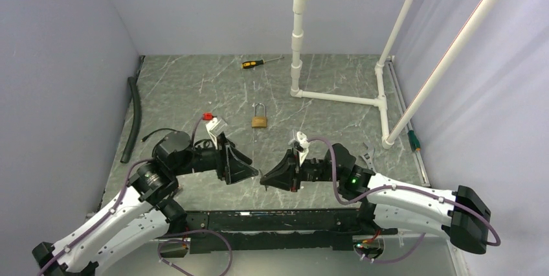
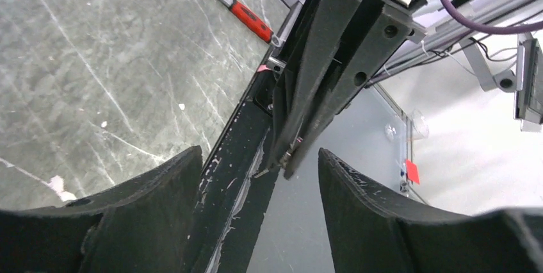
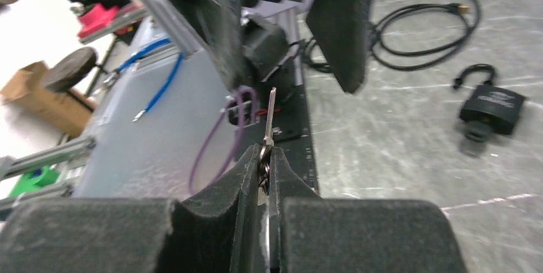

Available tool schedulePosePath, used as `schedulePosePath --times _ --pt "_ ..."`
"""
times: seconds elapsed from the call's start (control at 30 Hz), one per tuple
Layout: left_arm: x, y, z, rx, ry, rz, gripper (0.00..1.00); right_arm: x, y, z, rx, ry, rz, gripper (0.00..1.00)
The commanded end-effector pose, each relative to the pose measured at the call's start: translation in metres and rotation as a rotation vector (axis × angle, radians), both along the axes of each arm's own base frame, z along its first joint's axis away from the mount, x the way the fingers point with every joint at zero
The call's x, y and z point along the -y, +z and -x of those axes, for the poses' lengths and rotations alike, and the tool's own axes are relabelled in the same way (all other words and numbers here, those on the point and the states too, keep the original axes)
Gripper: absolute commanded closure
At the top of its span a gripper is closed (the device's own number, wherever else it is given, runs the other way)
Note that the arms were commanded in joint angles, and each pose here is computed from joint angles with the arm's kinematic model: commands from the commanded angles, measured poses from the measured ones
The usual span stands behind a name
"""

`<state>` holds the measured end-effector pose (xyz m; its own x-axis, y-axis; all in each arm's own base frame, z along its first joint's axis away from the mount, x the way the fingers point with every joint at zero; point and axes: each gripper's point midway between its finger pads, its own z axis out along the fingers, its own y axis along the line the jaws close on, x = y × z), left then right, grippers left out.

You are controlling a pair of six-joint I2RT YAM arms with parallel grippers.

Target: Unlock with the key

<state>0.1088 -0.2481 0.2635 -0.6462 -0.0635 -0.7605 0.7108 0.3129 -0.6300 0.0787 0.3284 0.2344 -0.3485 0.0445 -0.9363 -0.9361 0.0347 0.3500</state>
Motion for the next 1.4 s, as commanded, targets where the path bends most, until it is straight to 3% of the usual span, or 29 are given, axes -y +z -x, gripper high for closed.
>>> schedulePosePath --times 0.0,0.23,0.43,0.83,0.93,1.07,1.2,1.23,1.27,1.3,1.33,1.37 --pt "0.012 0.022 0.009 0.095 -0.114 0.110 0.31 -0.001 0.046 0.027 -0.014 0.161 -0.146 1.00" --pt "0.014 0.023 0.007 0.131 -0.122 0.129 0.48 -0.003 0.046 0.025 -0.042 0.155 -0.151 1.00" --pt "0.013 0.020 0.007 0.140 -0.111 0.135 0.41 -0.008 0.037 0.017 -0.077 0.135 -0.121 1.00" --pt "0.021 0.017 0.011 0.130 -0.174 0.164 0.55 -0.008 0.039 0.011 -0.081 0.122 -0.129 1.00" --pt "0.023 0.019 0.015 0.129 -0.204 0.179 0.67 -0.009 0.040 0.011 -0.084 0.127 -0.134 1.00" --pt "0.025 0.017 0.014 0.119 -0.212 0.172 1.00 -0.009 0.042 0.009 -0.086 0.121 -0.141 1.00" --pt "0.022 0.019 0.013 0.120 -0.185 0.173 1.00 -0.009 0.040 0.005 -0.081 0.099 -0.135 1.00" --pt "0.020 0.020 0.012 0.122 -0.167 0.174 1.00 -0.009 0.039 0.004 -0.081 0.092 -0.129 0.88" --pt "0.018 0.021 0.010 0.126 -0.146 0.167 1.00 -0.009 0.037 0.002 -0.080 0.077 -0.121 0.65" --pt "0.015 0.022 0.007 0.128 -0.118 0.158 1.00 -0.008 0.035 0.000 -0.072 0.059 -0.111 0.49" --pt "0.013 0.022 0.005 0.129 -0.094 0.149 1.00 -0.006 0.035 -0.003 -0.066 0.039 -0.108 0.18" --pt "0.009 0.021 0.003 0.126 -0.066 0.136 1.00 -0.003 0.034 -0.005 -0.058 0.017 -0.107 0.03"
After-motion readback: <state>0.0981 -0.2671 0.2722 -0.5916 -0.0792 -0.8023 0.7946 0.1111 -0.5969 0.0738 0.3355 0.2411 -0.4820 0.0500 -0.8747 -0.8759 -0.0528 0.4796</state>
